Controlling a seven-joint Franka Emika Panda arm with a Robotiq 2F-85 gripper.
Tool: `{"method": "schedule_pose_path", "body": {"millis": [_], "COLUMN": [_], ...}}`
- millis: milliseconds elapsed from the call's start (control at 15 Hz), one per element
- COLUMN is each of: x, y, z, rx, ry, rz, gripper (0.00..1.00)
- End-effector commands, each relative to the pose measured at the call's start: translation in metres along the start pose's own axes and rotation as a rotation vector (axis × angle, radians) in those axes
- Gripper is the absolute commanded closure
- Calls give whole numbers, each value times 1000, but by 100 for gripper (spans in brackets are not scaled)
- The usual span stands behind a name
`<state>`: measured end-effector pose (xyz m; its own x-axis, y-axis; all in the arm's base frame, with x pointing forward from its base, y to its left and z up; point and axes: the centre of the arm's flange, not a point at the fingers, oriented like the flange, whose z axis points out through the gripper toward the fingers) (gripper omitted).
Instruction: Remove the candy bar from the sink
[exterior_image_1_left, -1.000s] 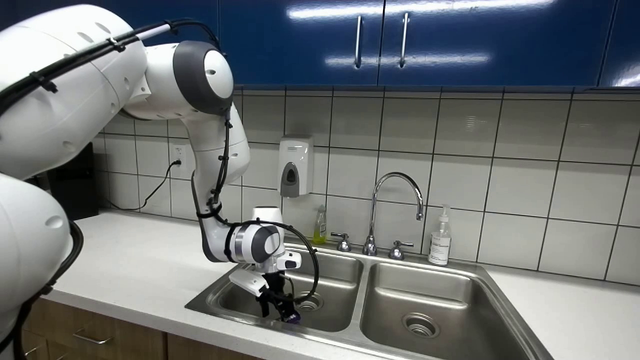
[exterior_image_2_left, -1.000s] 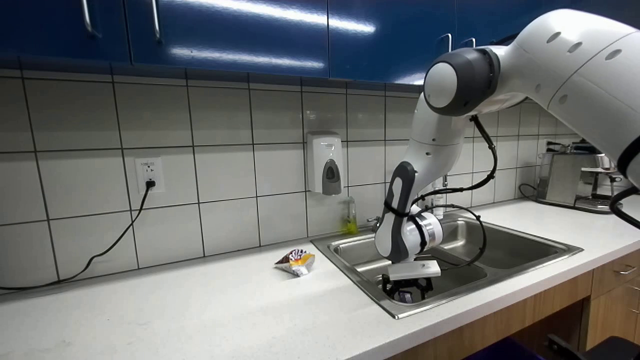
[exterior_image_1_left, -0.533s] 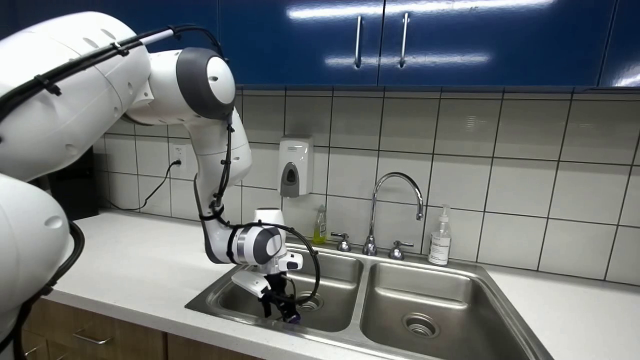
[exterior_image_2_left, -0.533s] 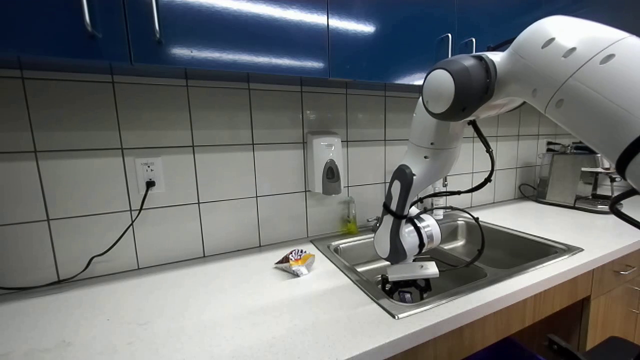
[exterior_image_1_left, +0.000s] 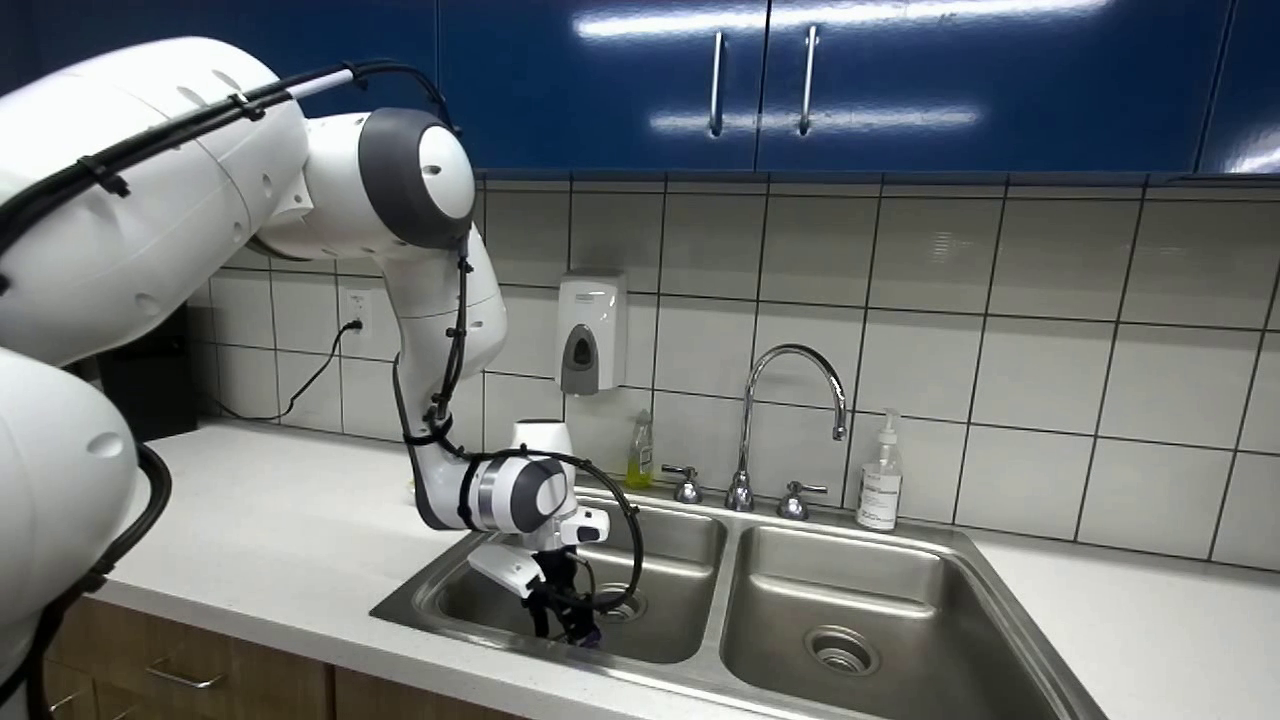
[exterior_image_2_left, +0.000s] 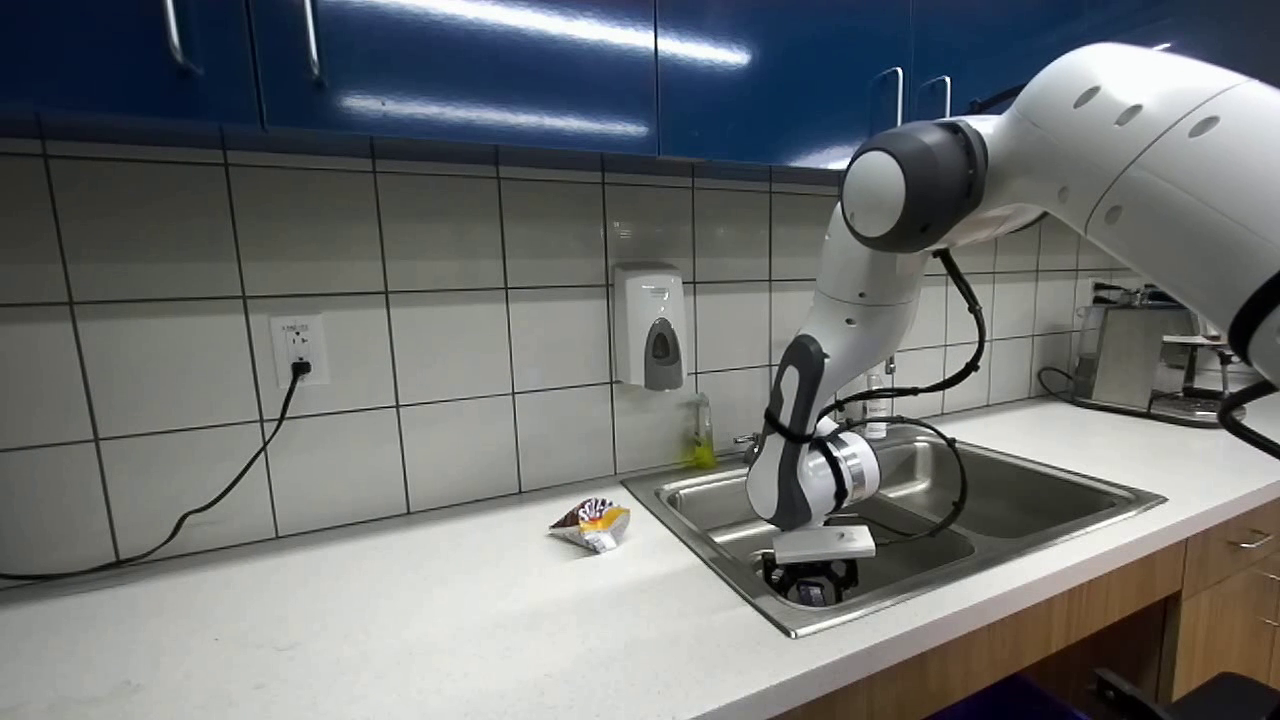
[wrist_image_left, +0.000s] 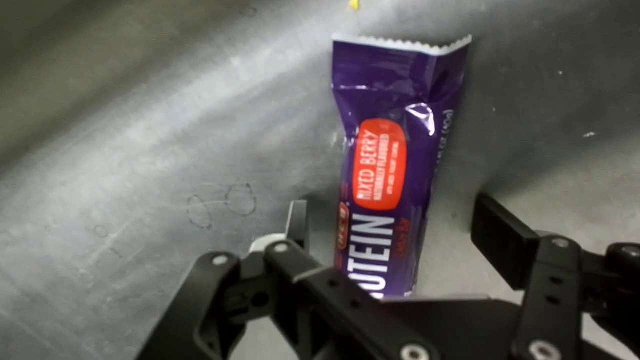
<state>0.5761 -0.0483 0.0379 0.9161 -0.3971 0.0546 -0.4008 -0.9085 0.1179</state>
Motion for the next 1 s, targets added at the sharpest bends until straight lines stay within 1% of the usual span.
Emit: {"method": "schedule_pose_path", "body": {"millis": [0,267,333,600,933], "x": [9,12,13,13,20], "y": [4,4,4,4,-3], "z": [4,4,4,4,-21], "rx": [19,24,24,24,4], "ry": [-3,0,0,-4,14], "rz": [6,13,15,19,8], "gripper": [47,78,81,81,81]}}
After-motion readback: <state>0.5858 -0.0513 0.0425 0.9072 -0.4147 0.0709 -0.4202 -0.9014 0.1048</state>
